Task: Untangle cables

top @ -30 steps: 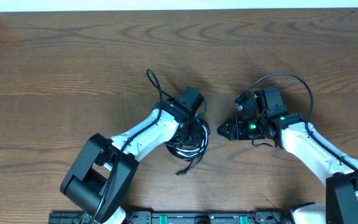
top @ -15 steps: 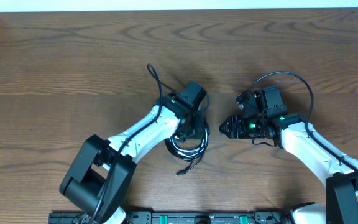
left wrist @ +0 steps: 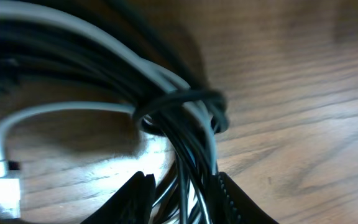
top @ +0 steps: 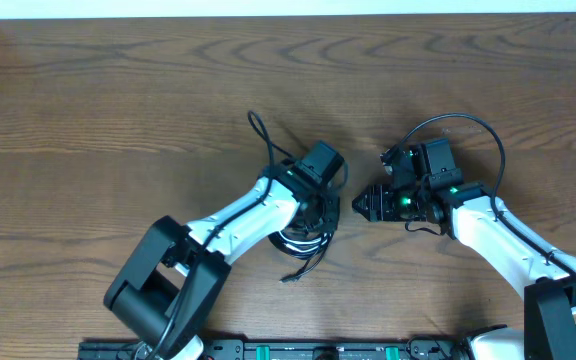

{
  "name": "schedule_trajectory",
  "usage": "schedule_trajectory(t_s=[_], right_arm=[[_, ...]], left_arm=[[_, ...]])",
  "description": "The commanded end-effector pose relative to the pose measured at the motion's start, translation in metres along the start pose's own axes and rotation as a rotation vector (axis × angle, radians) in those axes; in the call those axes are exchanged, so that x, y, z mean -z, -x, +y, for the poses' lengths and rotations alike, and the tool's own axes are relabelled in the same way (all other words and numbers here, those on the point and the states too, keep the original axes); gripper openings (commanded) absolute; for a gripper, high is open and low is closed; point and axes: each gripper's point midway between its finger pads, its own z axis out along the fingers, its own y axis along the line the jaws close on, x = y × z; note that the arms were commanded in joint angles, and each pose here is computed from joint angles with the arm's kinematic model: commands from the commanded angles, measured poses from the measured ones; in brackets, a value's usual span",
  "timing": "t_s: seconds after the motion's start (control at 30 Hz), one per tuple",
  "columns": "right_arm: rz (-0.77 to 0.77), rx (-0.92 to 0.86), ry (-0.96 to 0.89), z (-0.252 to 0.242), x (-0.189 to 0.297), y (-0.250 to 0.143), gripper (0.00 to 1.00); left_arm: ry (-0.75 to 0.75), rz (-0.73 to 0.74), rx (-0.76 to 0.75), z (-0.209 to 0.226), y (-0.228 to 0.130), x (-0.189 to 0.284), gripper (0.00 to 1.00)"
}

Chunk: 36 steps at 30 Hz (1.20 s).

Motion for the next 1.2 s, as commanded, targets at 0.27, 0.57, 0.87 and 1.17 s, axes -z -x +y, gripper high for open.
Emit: schedule_trajectory(t_s=[0.27,0.57,0.87,1.17], right_arm=[[0.012,-0.009,-0.003,0.0,-0.001,-0.002,0.59],[0.023,-0.015,-0.006,-0.001,-0.001,-0.005,0.59],[0.027,-0.017,-0.008,-0.001,-0.001,-0.006,0.6],[0.028,-0.018,-0.009,-0.001,-0.001,-0.006,0.59]], left_arm=[[0.146,-0.055,-0.026,0.016,-0.001,-0.009,0.3],[0.161,-0.063,-0.026,0.019,0.0,-0.009,0.08],[0.158,-0.066,-0.026,0.018,0.001,-0.009,0.3],[0.156,-0.068,-0.028,0.018,0.002,-0.009,0.08]])
